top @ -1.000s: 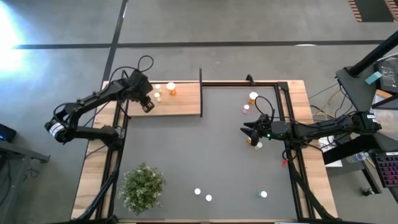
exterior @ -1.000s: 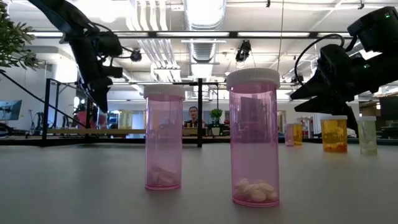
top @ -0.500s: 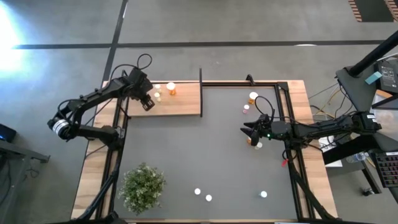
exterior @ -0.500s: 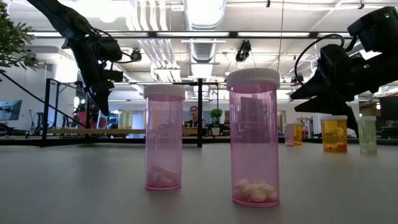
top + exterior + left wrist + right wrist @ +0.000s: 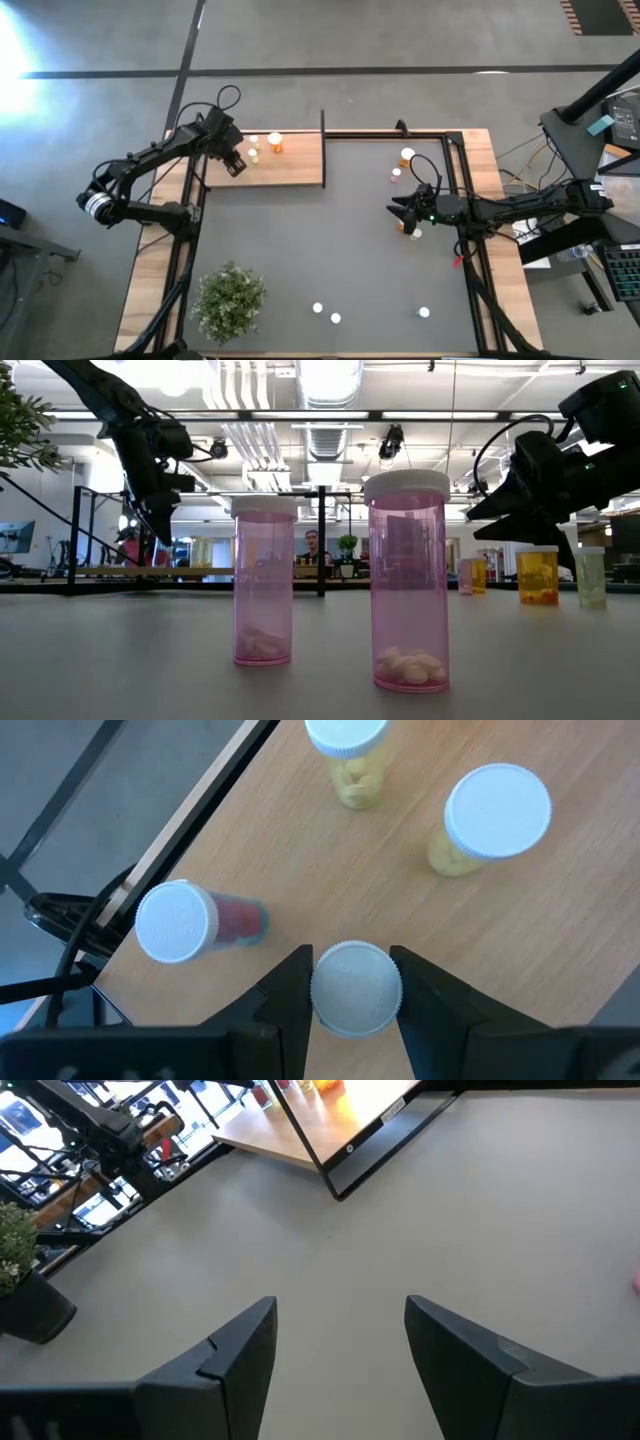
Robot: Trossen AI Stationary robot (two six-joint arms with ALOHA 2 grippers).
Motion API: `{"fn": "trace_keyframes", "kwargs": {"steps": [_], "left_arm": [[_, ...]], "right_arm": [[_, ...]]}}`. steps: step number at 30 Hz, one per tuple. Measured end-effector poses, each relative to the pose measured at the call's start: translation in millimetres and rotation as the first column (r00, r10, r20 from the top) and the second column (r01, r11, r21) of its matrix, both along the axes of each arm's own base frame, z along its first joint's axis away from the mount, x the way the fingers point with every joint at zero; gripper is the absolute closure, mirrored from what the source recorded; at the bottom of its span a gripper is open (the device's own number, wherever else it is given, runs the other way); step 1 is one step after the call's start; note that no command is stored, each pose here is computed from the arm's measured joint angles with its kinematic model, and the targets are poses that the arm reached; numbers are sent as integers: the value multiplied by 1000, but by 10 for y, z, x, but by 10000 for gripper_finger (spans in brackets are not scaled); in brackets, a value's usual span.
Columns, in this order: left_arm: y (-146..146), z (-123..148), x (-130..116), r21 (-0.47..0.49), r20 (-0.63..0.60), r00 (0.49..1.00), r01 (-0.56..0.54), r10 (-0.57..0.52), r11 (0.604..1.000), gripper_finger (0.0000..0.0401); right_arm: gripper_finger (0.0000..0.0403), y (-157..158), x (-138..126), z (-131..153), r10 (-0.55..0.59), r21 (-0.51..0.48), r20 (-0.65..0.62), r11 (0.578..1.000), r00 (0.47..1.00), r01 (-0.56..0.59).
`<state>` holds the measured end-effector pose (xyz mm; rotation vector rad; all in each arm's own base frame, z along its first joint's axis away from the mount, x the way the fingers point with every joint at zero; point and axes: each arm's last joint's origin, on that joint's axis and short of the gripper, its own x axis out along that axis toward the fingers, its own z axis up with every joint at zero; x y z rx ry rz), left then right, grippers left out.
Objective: Pick and place medicine bottles onto shelf by color
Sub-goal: Put the top blue pill bottle on the shelf
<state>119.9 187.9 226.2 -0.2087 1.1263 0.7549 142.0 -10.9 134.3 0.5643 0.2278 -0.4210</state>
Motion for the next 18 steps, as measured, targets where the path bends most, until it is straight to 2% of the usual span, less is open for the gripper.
{"fn": "trace_keyframes", "kwargs": {"steps": [18], "left_arm": [[-10,-43,-20,1,-30,999,-16,16,1000,273]], "right_arm": [[193,0,0,0,0,0,0,1000,1000,0]]}}
